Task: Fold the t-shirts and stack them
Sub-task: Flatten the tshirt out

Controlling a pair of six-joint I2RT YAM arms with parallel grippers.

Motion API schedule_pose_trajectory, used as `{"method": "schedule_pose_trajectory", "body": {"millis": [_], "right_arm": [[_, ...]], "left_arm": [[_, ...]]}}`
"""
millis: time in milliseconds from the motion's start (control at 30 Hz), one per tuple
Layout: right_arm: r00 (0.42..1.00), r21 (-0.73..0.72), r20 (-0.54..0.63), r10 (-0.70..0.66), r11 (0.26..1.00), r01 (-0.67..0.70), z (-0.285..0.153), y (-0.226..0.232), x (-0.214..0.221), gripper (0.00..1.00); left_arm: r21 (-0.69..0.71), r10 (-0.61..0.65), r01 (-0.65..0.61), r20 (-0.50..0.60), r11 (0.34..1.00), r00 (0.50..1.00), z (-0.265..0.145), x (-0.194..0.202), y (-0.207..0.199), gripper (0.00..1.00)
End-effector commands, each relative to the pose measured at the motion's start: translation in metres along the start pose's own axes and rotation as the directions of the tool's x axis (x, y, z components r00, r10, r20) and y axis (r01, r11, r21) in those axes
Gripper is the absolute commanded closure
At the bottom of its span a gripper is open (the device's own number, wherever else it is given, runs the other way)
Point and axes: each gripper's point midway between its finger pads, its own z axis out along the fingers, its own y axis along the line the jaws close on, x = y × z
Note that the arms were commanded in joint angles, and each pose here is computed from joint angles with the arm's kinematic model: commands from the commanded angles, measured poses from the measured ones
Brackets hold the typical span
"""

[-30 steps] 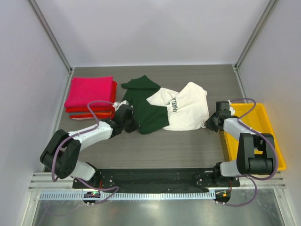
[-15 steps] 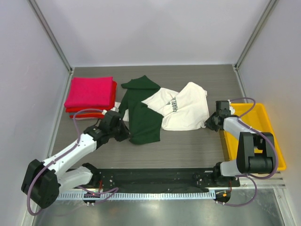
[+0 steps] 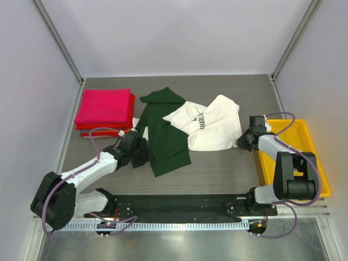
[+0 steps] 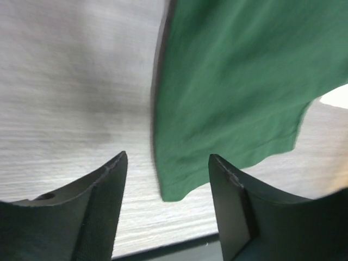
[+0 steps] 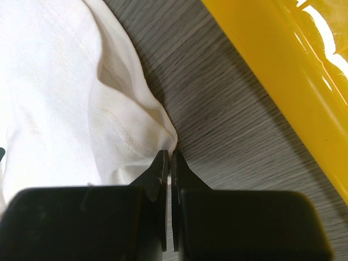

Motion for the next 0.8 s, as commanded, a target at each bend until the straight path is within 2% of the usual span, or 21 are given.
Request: {"method": "schedule_pose_trajectory", "body": {"millis": [0,133,333,467,767], "right_arm": [[1.0,0.01,0.004,-0.017,1.0,0.017,0.002,-0.001,-0.003,0.99],[1.0,0.013,0.0,-0.019,1.0,0.019,0.004,-0.002,-0.002,0.99],[1.0,0.011,-0.004,-0.016,1.0,0.016,0.005,-0.002,-0.001,0.99],[1.0,0.004,-0.006,-0.016,1.0,0.016,0.005,-0.001,0.0,0.99],[1.0,-0.015,0.002,-0.011,1.0,0.011,0.0,0.001,0.0,0.99]], "left_arm": [[-0.018,0.06,-0.058,0.158,0.998,0.986,-0.017,-0.039,-0.01,0.37],[0.066,0.077,-0.081,0.061,0.995,0.995,-0.017,-0.016,-0.017,0.38],[0.088,0.058,-0.051,-0.081,0.995,0.995,-0.013,0.029,-0.009,0.41],[0.078,0.068,-0.061,-0.099,0.995,0.993,-0.011,0.044,-0.014,0.41],[0.036,0.082,-0.079,-0.111,0.996,0.99,0.007,0.048,-0.017,0.43]]}}
